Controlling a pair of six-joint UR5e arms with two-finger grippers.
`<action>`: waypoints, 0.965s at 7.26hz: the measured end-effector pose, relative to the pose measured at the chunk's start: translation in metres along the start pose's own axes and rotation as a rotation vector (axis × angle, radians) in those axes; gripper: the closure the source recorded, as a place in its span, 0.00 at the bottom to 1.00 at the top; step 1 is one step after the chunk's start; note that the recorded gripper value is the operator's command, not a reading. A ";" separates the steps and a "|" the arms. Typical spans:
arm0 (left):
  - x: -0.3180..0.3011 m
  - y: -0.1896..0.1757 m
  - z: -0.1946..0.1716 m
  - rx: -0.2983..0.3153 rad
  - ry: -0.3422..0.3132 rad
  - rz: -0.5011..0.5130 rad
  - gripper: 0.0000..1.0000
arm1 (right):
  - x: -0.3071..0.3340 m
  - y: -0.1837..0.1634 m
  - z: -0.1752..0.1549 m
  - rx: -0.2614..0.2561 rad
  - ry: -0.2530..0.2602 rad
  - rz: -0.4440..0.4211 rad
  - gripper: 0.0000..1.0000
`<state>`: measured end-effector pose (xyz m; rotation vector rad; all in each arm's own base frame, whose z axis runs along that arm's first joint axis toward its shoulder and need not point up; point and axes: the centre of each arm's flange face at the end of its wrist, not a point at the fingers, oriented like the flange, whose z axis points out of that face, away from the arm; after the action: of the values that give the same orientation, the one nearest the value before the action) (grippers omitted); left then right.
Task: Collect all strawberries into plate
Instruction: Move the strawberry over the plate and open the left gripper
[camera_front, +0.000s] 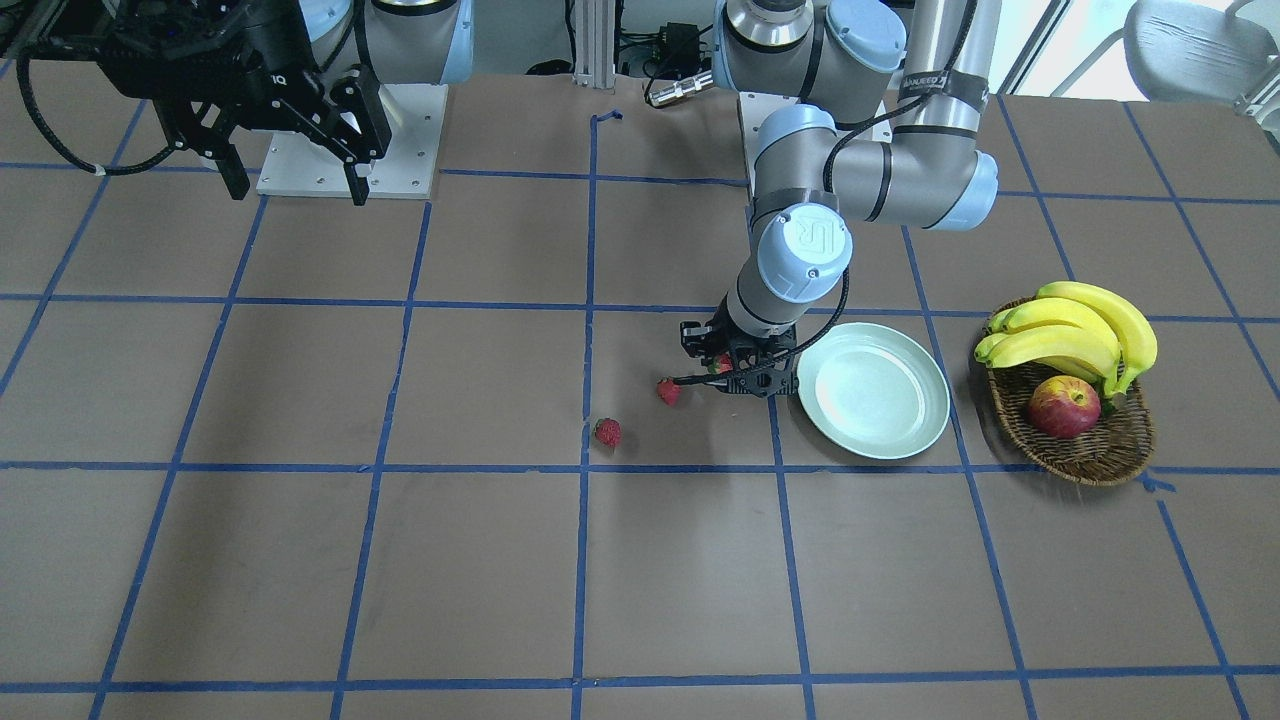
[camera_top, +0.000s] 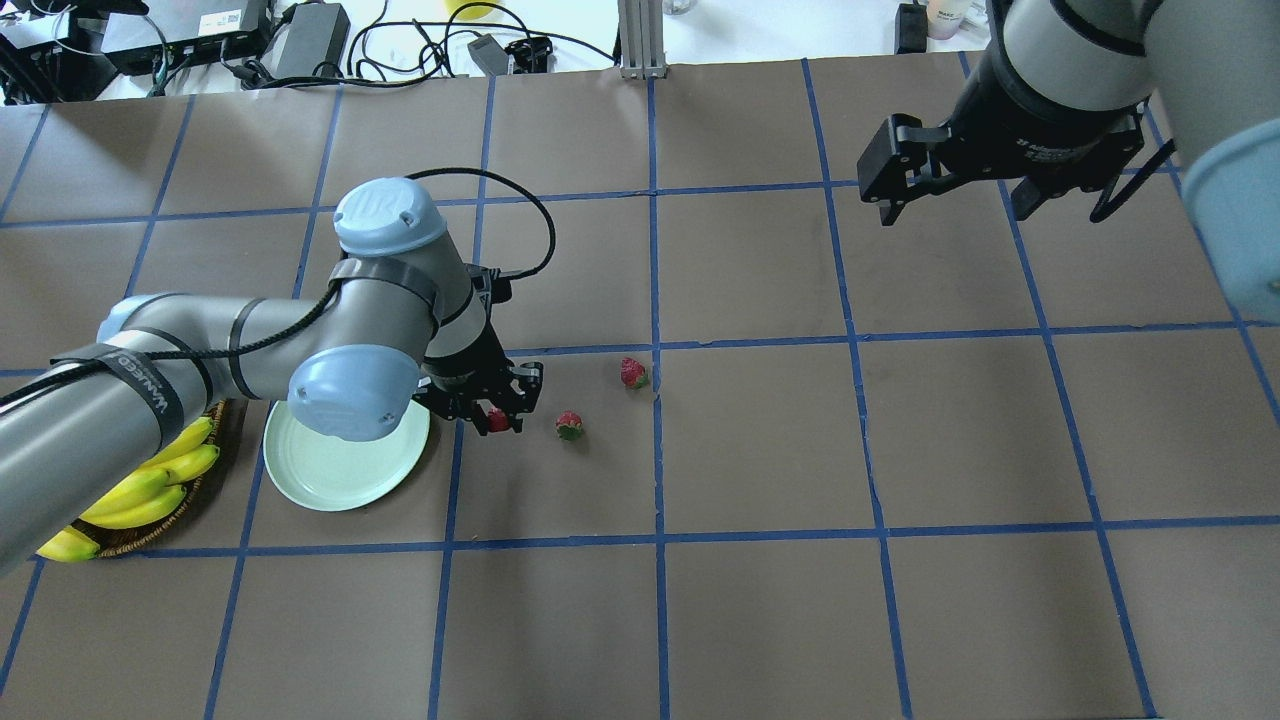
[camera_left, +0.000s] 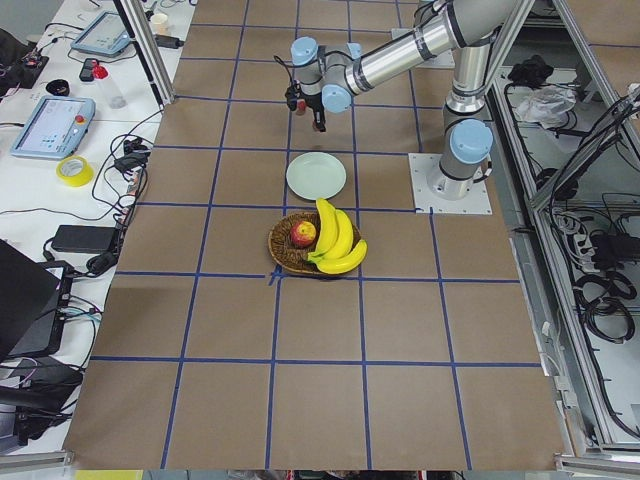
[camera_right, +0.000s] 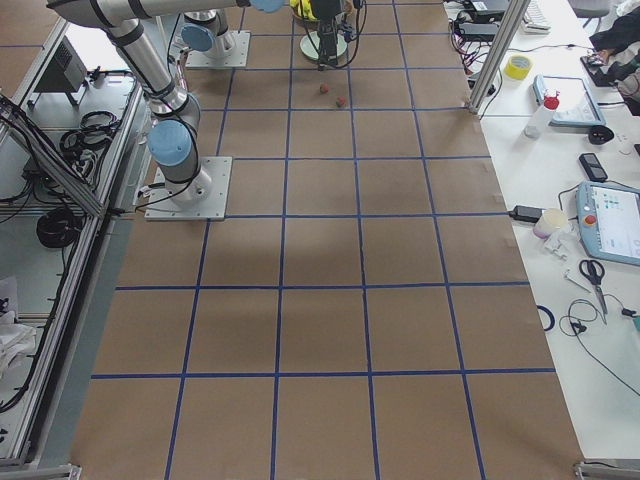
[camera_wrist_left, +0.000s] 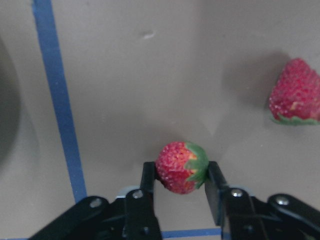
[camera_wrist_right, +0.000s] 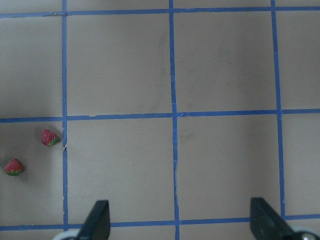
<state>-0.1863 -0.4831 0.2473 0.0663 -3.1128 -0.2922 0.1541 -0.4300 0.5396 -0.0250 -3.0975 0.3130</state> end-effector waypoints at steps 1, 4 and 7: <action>-0.011 -0.014 -0.031 0.008 -0.069 -0.008 1.00 | 0.005 -0.002 -0.005 0.014 0.009 -0.007 0.00; -0.081 -0.054 -0.021 -0.043 -0.166 -0.113 1.00 | 0.051 -0.026 -0.011 0.014 0.020 0.011 0.00; -0.125 -0.069 0.022 -0.116 -0.221 -0.169 0.01 | 0.047 -0.022 -0.009 -0.025 -0.064 -0.064 0.00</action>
<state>-0.0592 -0.5408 0.2114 0.3172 -3.3053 -0.5166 0.1066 -0.4492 0.5539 0.0857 -3.1577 0.2786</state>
